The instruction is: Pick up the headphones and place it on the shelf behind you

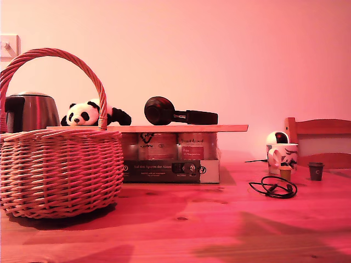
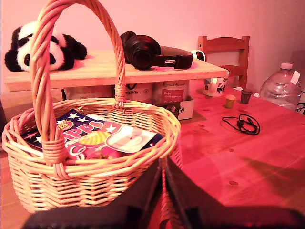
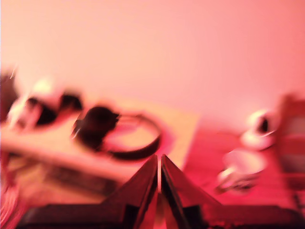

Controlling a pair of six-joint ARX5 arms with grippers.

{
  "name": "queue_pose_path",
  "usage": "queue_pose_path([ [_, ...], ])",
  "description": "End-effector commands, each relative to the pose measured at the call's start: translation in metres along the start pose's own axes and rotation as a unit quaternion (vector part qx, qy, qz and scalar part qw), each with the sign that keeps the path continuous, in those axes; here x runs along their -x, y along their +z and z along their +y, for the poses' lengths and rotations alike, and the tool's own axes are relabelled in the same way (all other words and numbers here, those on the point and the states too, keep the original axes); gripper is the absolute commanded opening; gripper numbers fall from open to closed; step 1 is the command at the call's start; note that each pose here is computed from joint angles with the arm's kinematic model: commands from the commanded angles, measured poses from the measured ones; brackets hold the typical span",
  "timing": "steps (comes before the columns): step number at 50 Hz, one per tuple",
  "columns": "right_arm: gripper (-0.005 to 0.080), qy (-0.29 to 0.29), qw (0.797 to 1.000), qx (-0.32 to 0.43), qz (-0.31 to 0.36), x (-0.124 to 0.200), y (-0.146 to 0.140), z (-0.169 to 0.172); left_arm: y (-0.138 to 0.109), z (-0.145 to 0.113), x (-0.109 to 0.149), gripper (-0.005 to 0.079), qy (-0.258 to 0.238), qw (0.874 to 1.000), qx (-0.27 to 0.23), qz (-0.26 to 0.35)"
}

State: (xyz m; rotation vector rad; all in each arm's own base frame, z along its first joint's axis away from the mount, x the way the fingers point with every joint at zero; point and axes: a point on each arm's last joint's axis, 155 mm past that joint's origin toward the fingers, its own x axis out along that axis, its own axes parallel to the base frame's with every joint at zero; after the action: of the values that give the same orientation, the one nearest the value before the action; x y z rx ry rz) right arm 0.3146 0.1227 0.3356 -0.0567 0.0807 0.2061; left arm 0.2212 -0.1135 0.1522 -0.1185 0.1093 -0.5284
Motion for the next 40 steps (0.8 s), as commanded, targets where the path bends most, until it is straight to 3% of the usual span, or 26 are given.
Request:
queue_pose_path([
  [1, -0.0013, -0.007, 0.999, 0.013, 0.034, -0.005, -0.036, 0.000, 0.004, -0.002, 0.001, -0.0019, -0.003, 1.000, -0.001, -0.007],
  [15, -0.0013, -0.020, 1.000, 0.013, 0.019, 0.012, -0.065, -0.014, -0.001, -0.001, 0.001, -0.0019, -0.001, 1.000, 0.002, 0.003],
  [24, -0.0013, -0.074, 0.997, 0.019, -0.018, 0.012, -0.063, -0.052, -0.018, 0.001, 0.002, -0.0019, 0.004, 0.999, 0.009, 0.036],
  [31, -0.0013, -0.055, 0.998, 0.020, -0.033, 0.007, -0.060, -0.062, -0.032, 0.003, 0.003, -0.0019, 0.007, 0.998, 0.016, 0.065],
  [40, -0.0013, 0.023, 0.999, 0.028, -0.033, 0.005, -0.062, -0.046, -0.045, 0.004, 0.005, -0.0019, 0.011, 0.996, 0.022, 0.090],
])
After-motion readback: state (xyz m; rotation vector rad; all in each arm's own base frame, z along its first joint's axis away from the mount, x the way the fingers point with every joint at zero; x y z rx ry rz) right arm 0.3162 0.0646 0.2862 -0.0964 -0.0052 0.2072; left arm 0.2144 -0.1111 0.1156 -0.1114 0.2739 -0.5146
